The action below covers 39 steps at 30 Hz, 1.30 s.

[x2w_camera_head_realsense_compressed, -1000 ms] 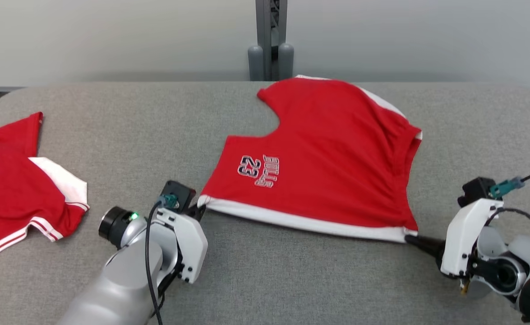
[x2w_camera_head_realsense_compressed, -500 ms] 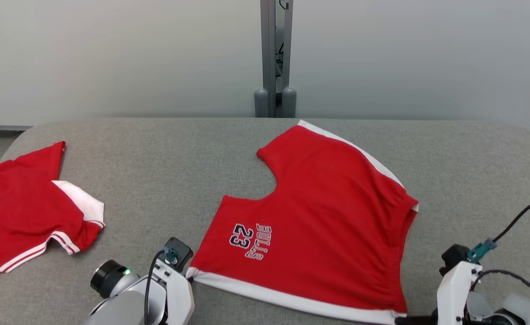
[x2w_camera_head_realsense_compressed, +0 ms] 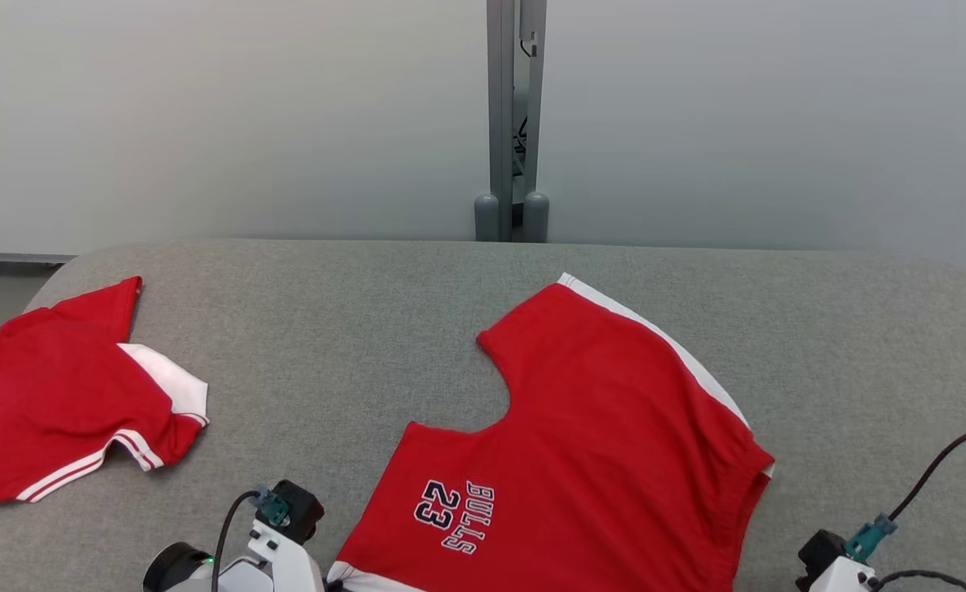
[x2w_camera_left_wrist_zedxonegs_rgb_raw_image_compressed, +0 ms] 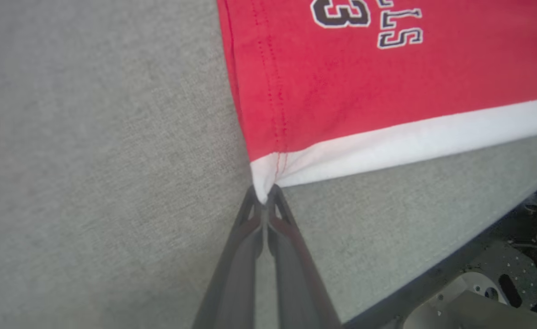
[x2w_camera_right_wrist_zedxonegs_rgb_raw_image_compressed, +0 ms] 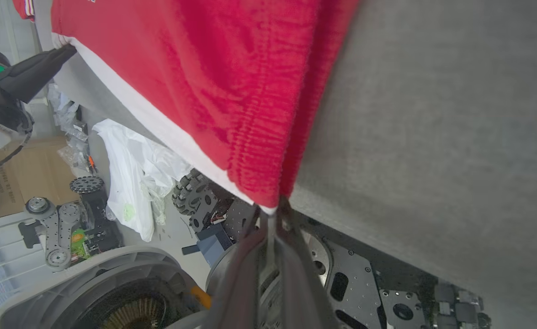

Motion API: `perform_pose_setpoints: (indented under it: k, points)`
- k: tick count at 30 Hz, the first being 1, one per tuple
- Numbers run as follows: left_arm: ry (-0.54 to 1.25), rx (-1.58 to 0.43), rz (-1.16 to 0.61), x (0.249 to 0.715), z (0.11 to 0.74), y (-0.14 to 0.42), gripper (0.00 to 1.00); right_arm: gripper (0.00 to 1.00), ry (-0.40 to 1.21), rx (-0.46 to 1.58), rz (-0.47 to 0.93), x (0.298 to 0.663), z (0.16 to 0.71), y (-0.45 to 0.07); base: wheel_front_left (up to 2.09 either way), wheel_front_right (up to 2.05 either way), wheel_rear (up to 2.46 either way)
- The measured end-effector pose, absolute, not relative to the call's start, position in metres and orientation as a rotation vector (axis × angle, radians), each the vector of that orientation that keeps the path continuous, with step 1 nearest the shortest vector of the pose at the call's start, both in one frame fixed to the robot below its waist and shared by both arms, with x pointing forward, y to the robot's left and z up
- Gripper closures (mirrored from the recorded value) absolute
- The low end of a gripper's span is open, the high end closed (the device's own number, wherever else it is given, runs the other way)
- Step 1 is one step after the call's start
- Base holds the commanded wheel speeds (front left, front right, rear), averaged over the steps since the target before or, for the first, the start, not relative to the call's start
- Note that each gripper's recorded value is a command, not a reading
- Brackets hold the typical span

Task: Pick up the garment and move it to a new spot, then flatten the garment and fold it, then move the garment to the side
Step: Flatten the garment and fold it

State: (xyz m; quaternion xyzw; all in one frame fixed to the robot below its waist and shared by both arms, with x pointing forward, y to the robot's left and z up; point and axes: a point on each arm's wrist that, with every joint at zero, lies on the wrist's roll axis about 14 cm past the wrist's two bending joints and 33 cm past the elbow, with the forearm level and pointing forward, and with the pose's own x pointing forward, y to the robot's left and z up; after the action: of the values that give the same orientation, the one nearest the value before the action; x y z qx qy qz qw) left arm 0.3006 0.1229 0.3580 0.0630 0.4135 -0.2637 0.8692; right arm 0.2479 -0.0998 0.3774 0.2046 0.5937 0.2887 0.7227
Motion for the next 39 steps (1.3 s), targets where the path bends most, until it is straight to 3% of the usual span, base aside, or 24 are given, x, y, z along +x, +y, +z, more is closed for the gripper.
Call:
perform_pose_setpoints:
  k: [6,14,30,39]
  points:
    - [0.899,0.058,-0.56,0.286,0.371,0.125,1.0,1.0,1.358,0.503,0.657,0.227,0.376,-0.096,0.0,0.0,0.0]
    - [0.859,-0.009,-0.553,0.295,0.401,0.115,1.0,1.0,1.273,0.606,0.644,0.238,0.39,-0.091,0.0,0.0,0.0]
    - [0.667,-0.072,-0.524,0.39,0.474,0.088,1.0,1.0,1.024,1.009,0.588,0.273,0.443,-0.091,0.0,0.0,0.0]
    - [0.628,-0.074,-0.527,0.443,0.484,0.059,1.0,1.0,0.847,1.053,0.541,0.303,0.463,-0.098,0.0,0.0,0.0]
